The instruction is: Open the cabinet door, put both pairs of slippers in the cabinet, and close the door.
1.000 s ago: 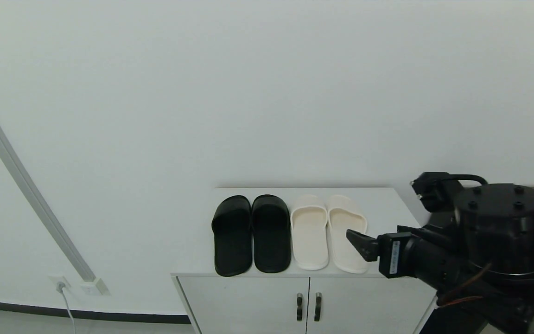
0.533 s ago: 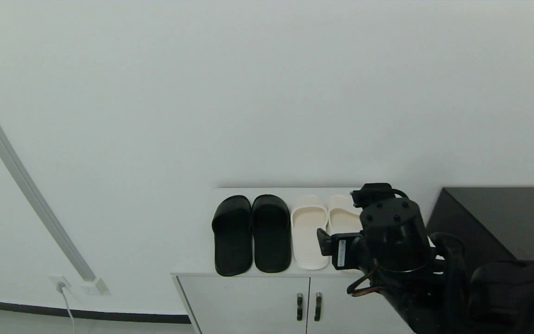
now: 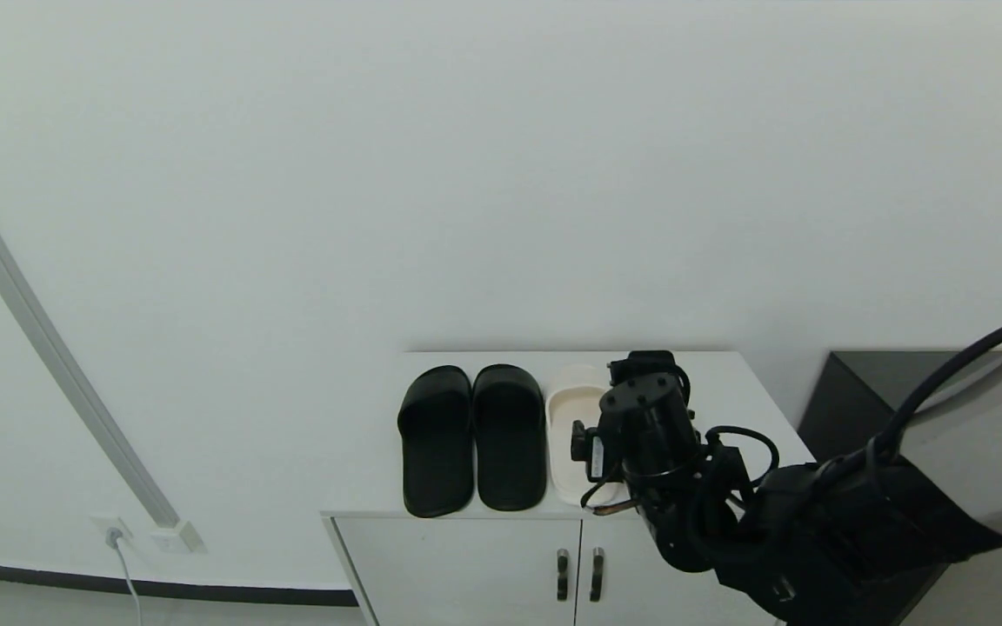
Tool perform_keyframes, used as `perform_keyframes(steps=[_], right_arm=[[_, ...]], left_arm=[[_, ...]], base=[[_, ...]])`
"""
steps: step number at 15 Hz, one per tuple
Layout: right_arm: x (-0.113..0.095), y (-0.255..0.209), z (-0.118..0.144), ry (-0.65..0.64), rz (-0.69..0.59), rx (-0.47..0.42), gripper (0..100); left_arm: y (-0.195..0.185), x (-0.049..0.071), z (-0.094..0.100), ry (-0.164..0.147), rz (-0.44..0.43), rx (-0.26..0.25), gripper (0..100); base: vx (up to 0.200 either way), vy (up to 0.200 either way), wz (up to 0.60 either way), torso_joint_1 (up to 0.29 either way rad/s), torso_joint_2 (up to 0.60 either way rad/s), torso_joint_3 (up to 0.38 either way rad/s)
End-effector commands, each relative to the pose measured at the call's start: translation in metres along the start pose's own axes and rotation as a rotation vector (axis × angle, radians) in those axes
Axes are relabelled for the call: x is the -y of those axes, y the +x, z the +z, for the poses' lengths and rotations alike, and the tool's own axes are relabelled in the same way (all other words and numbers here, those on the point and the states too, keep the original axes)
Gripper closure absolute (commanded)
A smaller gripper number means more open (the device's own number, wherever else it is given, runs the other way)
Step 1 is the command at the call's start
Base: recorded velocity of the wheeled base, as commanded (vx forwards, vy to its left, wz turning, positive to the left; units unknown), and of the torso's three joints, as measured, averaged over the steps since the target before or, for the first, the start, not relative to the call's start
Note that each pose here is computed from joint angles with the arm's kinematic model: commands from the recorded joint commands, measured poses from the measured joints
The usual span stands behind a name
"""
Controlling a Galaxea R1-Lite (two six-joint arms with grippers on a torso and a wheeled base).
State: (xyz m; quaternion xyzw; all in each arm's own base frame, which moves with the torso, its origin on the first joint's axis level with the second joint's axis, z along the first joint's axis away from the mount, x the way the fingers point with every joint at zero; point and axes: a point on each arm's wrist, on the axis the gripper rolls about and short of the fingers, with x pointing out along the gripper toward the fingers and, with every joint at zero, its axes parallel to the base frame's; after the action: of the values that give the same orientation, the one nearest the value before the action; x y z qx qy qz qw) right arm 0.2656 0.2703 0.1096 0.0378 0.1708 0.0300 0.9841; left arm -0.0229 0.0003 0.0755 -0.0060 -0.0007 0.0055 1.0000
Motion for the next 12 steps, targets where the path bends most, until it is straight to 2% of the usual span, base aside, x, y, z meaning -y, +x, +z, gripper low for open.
perform_keyframes(steps=[1, 12], right_arm=[[-0.001, 0.017, -0.005, -0.003, -0.024, -0.008, 0], [-0.007, 0.075, -0.004, -0.010, -0.060, 0.020, 0]], left_arm=[[0.000, 0.000, 0.000, 0.000, 0.001, -0.001, 100], [0.000, 0.000, 0.000, -0.002, 0.003, -0.001, 100]], base=[[0.000, 0.000, 0.00, 0.000, 0.00, 0.000], [0.000, 0.000, 0.00, 0.000, 0.00, 0.000]])
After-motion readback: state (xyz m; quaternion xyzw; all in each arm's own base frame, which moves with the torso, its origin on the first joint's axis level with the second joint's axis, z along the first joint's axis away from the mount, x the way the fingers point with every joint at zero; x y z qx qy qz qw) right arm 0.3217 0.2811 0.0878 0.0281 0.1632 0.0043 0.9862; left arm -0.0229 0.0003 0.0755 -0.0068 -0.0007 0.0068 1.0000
